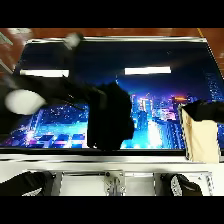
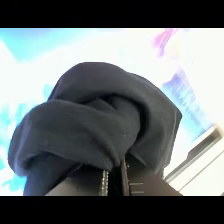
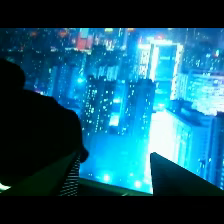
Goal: Fold the shirts.
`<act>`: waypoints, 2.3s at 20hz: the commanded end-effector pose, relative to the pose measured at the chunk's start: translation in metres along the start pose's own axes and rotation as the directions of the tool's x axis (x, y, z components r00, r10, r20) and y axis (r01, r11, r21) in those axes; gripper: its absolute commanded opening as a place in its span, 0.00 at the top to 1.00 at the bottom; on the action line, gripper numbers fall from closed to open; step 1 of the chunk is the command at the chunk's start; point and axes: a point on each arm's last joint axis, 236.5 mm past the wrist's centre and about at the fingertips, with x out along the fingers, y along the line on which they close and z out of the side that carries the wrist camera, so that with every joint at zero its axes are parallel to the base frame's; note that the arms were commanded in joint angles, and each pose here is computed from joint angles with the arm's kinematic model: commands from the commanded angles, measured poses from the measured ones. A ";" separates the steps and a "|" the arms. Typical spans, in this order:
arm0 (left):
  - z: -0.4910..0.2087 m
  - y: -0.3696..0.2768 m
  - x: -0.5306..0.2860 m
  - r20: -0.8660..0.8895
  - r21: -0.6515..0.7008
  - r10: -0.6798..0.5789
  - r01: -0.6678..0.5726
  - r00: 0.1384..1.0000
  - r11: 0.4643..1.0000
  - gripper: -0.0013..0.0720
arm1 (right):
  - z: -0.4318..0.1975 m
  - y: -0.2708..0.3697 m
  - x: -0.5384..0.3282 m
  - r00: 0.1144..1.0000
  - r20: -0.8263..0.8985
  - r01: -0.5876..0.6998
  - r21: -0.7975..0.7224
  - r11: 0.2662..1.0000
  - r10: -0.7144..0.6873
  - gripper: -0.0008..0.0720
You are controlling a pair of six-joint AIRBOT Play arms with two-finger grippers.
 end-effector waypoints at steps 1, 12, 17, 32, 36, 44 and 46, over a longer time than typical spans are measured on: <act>-0.084 0.024 0.074 -0.181 -0.136 0.025 -0.050 0.983 0.989 0.92 | -0.050 -0.008 0.034 0.989 -0.143 -0.035 0.102 0.994 0.049 0.23; -0.143 0.140 0.026 -0.526 -0.127 0.131 -0.230 0.841 0.965 0.07 | -0.086 -0.012 0.111 0.952 -0.186 -0.163 0.363 0.917 0.242 0.06; -0.243 0.178 0.009 -0.682 -0.227 0.102 -0.342 0.724 0.912 0.06 | -0.118 0.005 0.153 0.867 -0.375 -0.186 0.368 0.911 0.329 0.06; -0.269 0.194 0.100 -0.538 -0.476 0.040 -0.343 0.842 0.810 0.07 | -0.183 0.079 0.248 0.699 -0.570 -0.224 0.399 0.889 0.431 0.06; -0.254 0.185 0.118 -0.463 -0.543 -0.014 -0.271 0.886 0.795 0.51 | -0.188 0.099 0.262 0.691 -0.558 -0.232 0.432 0.871 0.460 0.06; -0.224 0.180 0.110 -0.430 -0.434 -0.010 -0.197 0.903 0.879 0.93 | -0.178 0.123 0.267 0.698 -0.529 -0.297 0.400 0.867 0.483 0.91; -0.179 0.184 0.090 -0.381 -0.305 0.060 -0.187 0.923 0.934 0.93 | -0.159 0.116 0.243 0.694 -0.560 -0.349 0.288 0.891 0.453 0.91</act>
